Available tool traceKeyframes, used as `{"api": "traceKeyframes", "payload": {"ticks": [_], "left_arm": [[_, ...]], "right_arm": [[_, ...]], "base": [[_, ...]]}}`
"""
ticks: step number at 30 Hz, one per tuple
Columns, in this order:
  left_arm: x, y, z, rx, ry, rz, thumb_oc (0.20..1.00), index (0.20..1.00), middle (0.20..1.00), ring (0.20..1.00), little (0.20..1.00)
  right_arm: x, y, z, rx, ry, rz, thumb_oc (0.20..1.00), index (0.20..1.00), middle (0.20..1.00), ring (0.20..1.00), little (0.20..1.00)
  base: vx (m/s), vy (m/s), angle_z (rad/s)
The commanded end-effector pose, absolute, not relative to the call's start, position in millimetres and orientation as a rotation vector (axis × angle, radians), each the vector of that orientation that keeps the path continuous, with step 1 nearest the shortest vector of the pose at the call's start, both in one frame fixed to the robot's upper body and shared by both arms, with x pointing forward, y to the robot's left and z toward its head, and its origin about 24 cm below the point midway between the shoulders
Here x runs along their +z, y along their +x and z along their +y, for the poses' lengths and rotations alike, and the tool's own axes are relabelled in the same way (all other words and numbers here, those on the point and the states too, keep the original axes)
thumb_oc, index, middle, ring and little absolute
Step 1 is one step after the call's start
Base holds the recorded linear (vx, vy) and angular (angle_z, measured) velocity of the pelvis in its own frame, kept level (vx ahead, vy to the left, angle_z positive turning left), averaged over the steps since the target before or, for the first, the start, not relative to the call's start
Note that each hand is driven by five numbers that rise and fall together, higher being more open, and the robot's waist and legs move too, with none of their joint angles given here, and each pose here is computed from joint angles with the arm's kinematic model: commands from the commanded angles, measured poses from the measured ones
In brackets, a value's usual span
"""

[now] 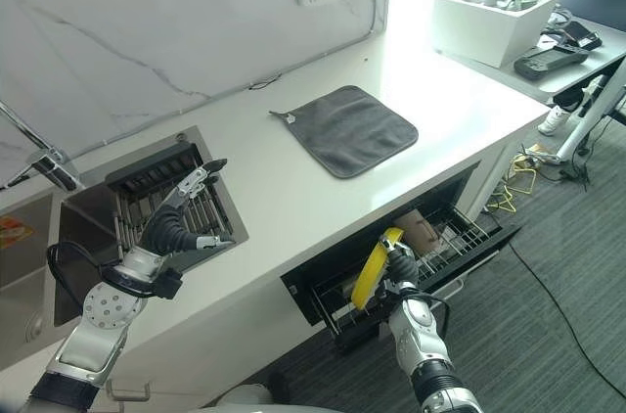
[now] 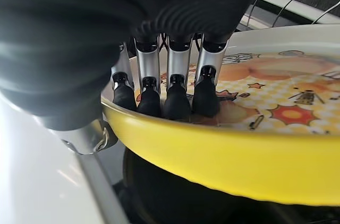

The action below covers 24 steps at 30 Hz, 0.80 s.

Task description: Place the dishes in the dishwasher.

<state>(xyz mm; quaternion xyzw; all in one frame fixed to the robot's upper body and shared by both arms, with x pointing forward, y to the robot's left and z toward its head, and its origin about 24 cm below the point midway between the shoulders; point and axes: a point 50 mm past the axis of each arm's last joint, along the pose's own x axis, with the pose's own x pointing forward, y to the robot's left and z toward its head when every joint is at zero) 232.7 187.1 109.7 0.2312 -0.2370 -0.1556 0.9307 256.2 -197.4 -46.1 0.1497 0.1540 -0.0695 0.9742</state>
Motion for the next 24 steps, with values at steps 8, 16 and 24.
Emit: {"api": "traceKeyframes", "payload": {"ticks": [8, 16, 24], "left_arm": [[149, 232, 173, -0.388, 0.415, -0.694, 1.0, 1.0, 1.0, 1.0, 1.0], [156, 233, 168, -0.421, 0.402, -0.732, 1.0, 1.0, 1.0, 1.0, 1.0], [169, 237, 167, -0.453, 0.428, -0.794, 1.0, 1.0, 1.0, 1.0, 1.0]], "right_arm": [[5, 302, -202, 0.004, 0.154, 0.119, 0.2, 0.2, 0.2, 0.2, 0.2], [21, 319, -217, 0.07, -0.224, 0.12, 0.2, 0.2, 0.2, 0.2, 0.2], [40, 338, -232, 0.096, -0.736, 0.112, 0.2, 0.2, 0.2, 0.2, 0.2]], "base": [[0.02, 0.047, 0.11], [-0.02, 0.052, 0.12], [-0.07, -0.026, 0.11]]}}
